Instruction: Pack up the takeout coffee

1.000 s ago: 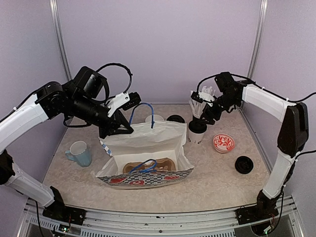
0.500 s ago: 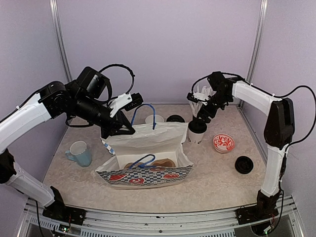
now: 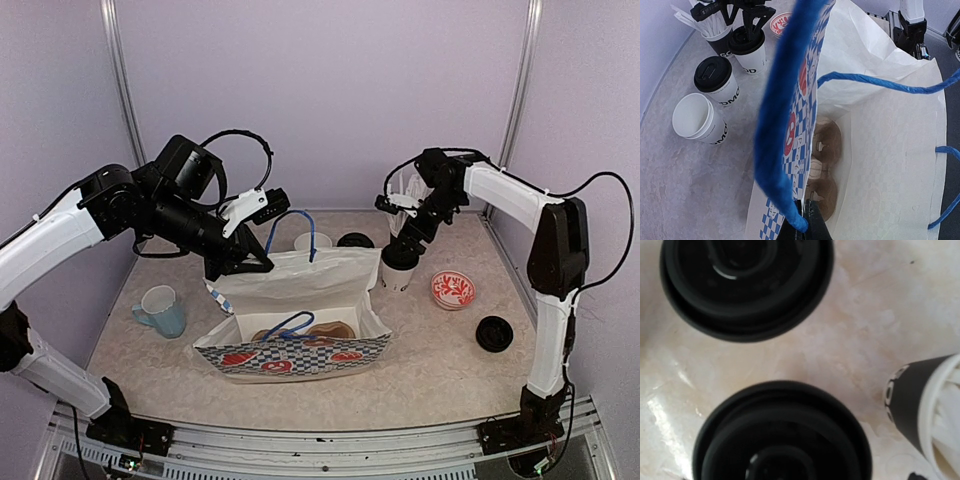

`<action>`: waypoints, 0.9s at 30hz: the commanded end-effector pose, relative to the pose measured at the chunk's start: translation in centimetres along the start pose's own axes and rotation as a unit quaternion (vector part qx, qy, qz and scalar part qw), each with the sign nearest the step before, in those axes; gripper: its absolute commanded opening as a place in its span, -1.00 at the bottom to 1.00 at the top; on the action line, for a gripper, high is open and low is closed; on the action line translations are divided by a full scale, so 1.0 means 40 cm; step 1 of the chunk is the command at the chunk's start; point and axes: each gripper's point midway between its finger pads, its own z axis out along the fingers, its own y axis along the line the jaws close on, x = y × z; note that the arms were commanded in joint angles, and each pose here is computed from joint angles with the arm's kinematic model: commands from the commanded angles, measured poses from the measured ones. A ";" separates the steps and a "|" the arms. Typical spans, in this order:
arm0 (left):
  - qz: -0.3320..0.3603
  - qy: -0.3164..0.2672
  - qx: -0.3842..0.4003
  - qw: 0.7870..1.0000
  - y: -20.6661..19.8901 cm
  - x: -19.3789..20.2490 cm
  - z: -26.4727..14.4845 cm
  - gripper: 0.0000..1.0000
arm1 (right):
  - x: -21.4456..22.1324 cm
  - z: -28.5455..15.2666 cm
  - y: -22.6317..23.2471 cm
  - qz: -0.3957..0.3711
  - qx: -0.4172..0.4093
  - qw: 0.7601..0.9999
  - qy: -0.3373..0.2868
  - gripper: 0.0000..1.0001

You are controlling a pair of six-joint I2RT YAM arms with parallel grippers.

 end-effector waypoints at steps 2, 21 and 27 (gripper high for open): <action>0.002 -0.005 0.006 1.000 -0.006 -0.012 0.000 -1.00 | 0.004 0.027 0.017 -0.002 -0.018 1.000 0.018 0.86; 0.001 -0.002 0.010 1.000 -0.008 -0.009 0.008 -1.00 | 0.010 0.064 0.045 -0.013 -0.032 0.998 0.058 0.74; 0.001 -0.002 0.008 1.000 -0.007 -0.005 0.010 -1.00 | 0.018 0.061 0.060 -0.018 -0.030 0.997 0.068 0.57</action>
